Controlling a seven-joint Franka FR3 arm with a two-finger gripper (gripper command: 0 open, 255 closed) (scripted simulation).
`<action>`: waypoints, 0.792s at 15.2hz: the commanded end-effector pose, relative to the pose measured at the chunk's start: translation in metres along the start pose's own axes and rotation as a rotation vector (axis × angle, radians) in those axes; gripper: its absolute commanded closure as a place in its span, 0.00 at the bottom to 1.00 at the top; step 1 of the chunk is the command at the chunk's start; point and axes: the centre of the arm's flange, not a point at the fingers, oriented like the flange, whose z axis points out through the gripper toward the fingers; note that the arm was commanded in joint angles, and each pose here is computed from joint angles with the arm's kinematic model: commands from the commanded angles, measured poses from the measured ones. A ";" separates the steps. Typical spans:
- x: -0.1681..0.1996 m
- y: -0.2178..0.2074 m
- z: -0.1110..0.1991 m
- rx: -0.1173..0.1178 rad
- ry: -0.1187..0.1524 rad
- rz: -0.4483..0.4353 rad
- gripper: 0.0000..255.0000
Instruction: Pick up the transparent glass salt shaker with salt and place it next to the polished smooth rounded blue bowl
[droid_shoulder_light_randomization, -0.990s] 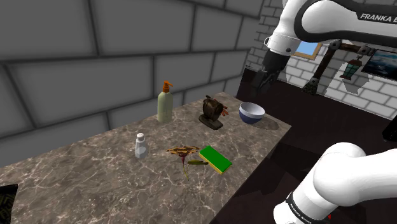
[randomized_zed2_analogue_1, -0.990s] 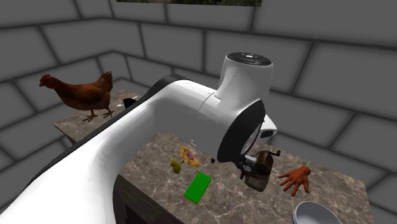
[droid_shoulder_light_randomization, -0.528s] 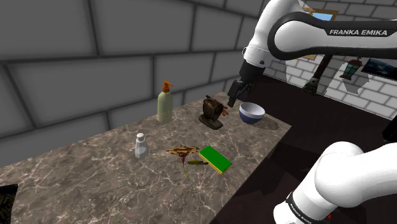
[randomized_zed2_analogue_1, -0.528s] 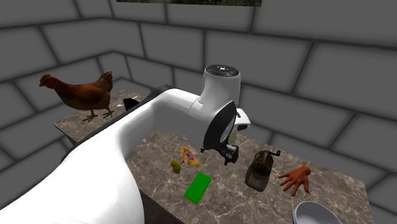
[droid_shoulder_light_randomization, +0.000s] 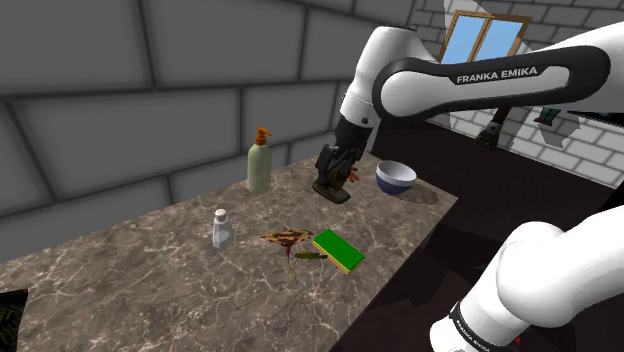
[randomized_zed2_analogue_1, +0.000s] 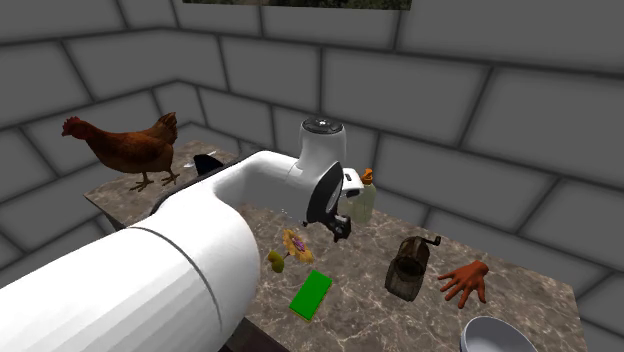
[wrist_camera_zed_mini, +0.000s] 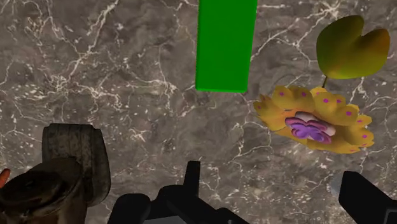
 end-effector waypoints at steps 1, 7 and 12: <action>0.008 -0.019 0.017 0.008 0.011 -0.004 0.00; 0.038 -0.071 0.062 0.026 0.038 -0.018 0.00; 0.064 -0.116 0.098 0.042 0.061 -0.029 0.00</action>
